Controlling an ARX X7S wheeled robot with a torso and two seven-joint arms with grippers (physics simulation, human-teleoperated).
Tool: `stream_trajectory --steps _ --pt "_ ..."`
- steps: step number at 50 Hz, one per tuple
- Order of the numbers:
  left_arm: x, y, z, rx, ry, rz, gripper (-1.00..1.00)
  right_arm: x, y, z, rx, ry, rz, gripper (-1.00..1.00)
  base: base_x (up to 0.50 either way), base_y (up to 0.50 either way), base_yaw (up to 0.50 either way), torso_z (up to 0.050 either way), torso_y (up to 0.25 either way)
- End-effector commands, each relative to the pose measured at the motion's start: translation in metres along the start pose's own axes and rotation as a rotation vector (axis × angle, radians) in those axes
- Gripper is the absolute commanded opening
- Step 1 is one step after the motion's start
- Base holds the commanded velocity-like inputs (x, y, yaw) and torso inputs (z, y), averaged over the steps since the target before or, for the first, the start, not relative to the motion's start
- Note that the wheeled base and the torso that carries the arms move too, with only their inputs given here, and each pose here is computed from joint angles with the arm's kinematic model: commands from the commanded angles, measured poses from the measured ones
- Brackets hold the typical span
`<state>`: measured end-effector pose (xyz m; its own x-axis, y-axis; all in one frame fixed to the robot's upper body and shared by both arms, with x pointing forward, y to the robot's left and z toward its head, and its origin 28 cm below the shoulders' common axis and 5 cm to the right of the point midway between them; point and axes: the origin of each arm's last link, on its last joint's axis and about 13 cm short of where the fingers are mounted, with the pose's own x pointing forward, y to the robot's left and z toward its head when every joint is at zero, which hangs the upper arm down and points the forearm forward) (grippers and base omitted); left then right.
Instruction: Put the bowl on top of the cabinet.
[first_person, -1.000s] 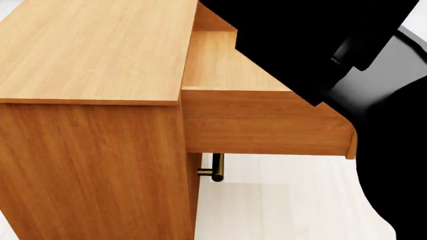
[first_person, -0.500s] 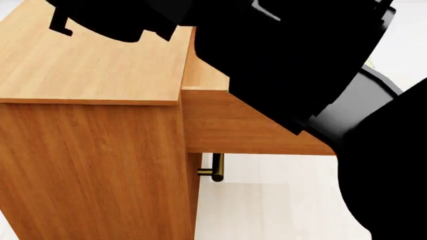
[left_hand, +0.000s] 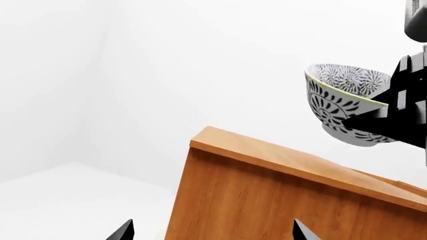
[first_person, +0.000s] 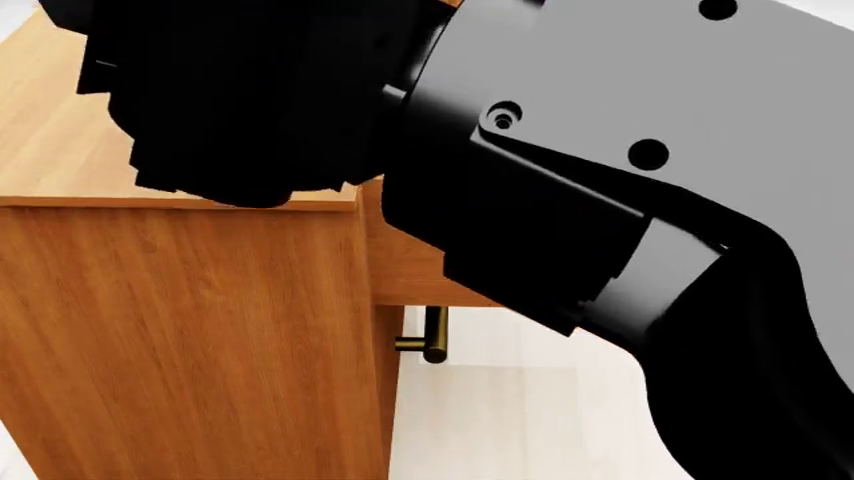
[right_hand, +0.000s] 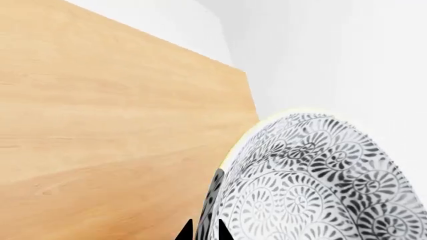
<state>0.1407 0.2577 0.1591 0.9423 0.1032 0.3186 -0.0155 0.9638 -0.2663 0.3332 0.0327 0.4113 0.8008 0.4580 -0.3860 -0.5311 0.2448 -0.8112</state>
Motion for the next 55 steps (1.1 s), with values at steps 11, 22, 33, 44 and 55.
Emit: stream_trajectory --steps 11,22,33,44,55 --pt "-0.001 0.001 0.002 -0.007 -0.007 0.002 1.0 0.008 0.019 0.002 -0.119 -0.017 0.063 -1.0 0.0 0.0 0.0 0.0 0.001" --pt "-0.001 0.002 0.003 -0.012 -0.01 0.003 1.0 0.011 0.022 0.002 -0.134 -0.024 0.077 -1.0 0.0 0.0 0.0 0.0 0.0" --pt "-0.001 0.002 0.004 -0.016 -0.01 0.003 1.0 0.013 0.024 0.0 -0.137 -0.024 0.085 -1.0 0.0 0.0 0.0 0.0 0.001" --pt "-0.001 0.002 0.004 -0.019 -0.012 0.003 1.0 0.016 0.027 -0.003 -0.156 -0.008 0.101 -1.0 0.0 0.0 0.0 0.0 0.0" --pt "-0.001 0.002 0.004 -0.018 -0.012 0.0 1.0 0.015 0.025 -0.003 -0.164 -0.001 0.097 -1.0 0.0 0.0 0.0 0.0 0.0"
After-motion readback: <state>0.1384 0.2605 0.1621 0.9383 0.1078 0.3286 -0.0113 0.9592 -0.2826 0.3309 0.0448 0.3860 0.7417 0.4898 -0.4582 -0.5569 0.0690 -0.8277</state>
